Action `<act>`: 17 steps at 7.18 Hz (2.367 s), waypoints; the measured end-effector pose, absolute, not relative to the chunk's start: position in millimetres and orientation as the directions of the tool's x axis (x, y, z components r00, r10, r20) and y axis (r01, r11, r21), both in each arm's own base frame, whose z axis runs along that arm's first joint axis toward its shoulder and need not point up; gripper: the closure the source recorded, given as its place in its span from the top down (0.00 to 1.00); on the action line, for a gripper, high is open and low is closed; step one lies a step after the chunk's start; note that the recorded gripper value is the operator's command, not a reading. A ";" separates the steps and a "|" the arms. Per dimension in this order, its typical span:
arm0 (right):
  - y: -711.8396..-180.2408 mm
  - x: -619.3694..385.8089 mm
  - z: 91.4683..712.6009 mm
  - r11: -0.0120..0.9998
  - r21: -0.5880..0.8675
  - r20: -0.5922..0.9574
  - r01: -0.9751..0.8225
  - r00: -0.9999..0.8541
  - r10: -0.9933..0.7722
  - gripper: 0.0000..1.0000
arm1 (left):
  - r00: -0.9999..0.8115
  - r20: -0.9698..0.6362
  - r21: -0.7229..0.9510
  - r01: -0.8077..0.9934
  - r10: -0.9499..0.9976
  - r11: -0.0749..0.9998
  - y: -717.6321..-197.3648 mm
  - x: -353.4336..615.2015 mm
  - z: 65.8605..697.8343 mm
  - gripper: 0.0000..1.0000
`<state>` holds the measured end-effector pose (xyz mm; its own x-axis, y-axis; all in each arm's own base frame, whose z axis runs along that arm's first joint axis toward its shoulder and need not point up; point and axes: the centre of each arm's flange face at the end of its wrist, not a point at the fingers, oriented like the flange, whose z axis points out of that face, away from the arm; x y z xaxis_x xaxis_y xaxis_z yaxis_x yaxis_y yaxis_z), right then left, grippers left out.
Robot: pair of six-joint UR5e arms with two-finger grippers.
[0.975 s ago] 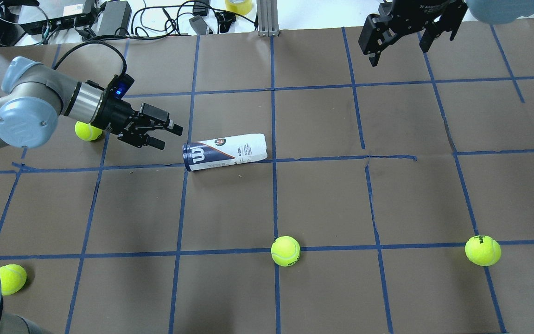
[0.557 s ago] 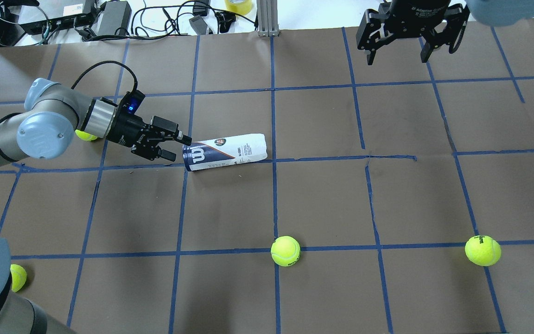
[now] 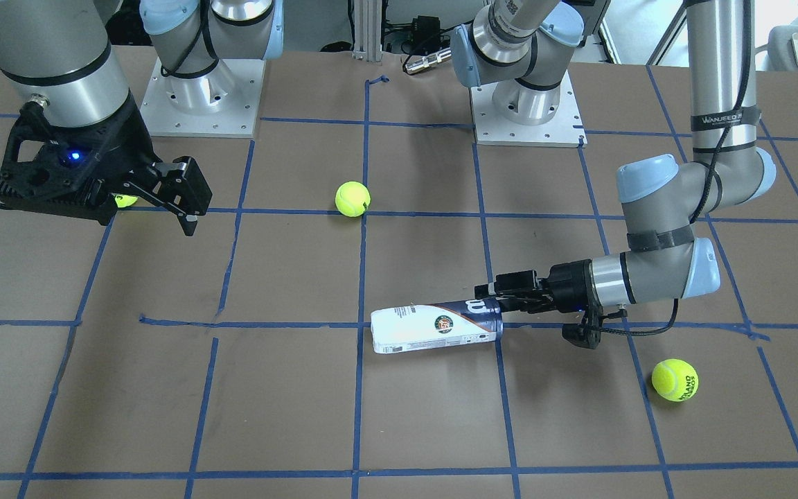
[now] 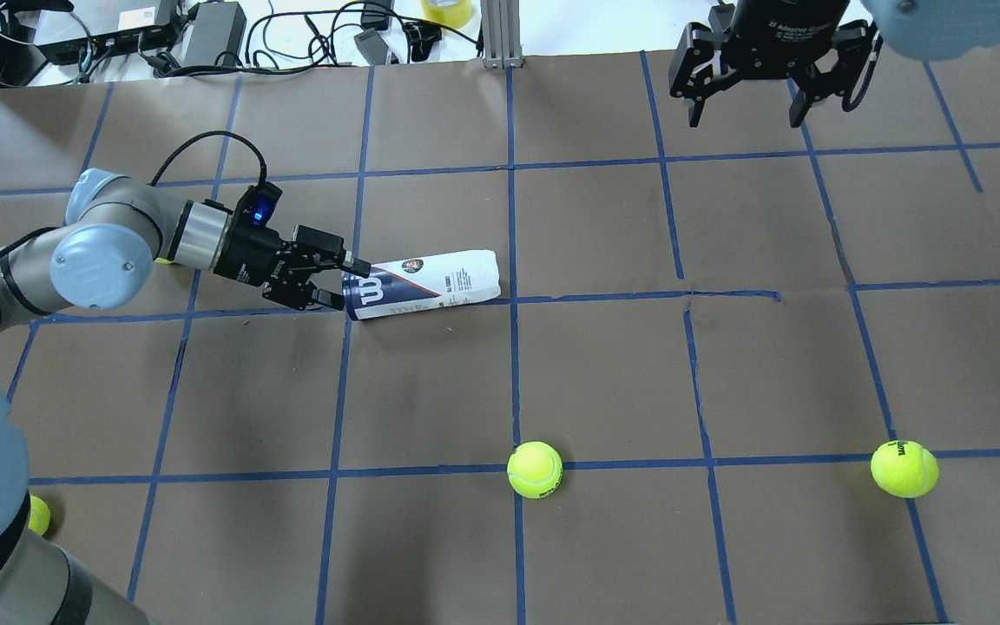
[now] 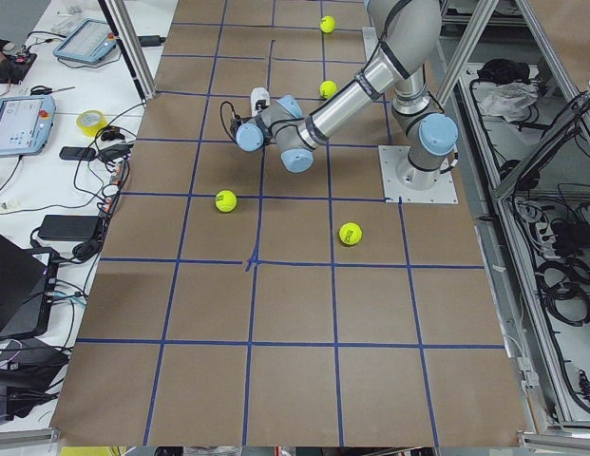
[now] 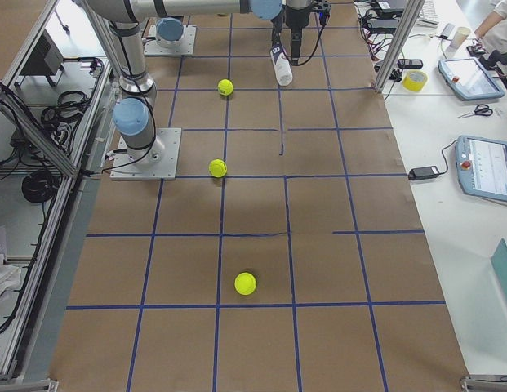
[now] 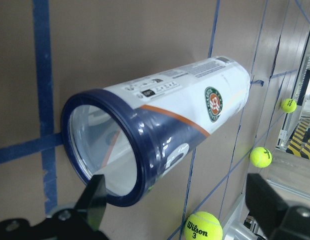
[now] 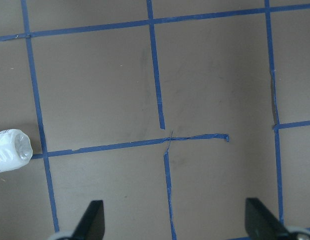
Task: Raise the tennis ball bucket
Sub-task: 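Reach the left gripper to the can's open end and close on it, then lift the can's open end with the left gripper, tilting it upward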
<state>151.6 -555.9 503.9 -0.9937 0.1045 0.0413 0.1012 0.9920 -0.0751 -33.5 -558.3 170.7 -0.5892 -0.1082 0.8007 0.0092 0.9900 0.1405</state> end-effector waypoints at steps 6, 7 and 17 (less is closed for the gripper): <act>-555.2 151.0 497.6 0.986 -0.125 0.032 0.108 -0.993 0.113 1.00 | -0.552 0.826 0.133 -0.006 -0.114 0.991 -563.2 -39.2 158.6 0.59; -555.0 150.8 497.2 0.986 -0.125 0.033 0.108 -0.993 0.113 1.00 | -0.553 0.825 0.134 -0.003 -0.113 0.991 -563.1 -40.0 158.1 0.50; -553.5 150.7 494.4 0.987 -0.118 0.035 0.105 -0.993 0.110 1.00 | -0.557 0.714 0.350 -0.240 -0.424 0.905 -600.5 -50.5 218.7 0.00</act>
<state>150.7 -553.5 494.4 -0.9933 0.1099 0.0351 0.1051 0.9874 -0.1182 -50.5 -600.5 218.7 -0.5574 -0.4241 0.7137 -0.2404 0.9053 0.3502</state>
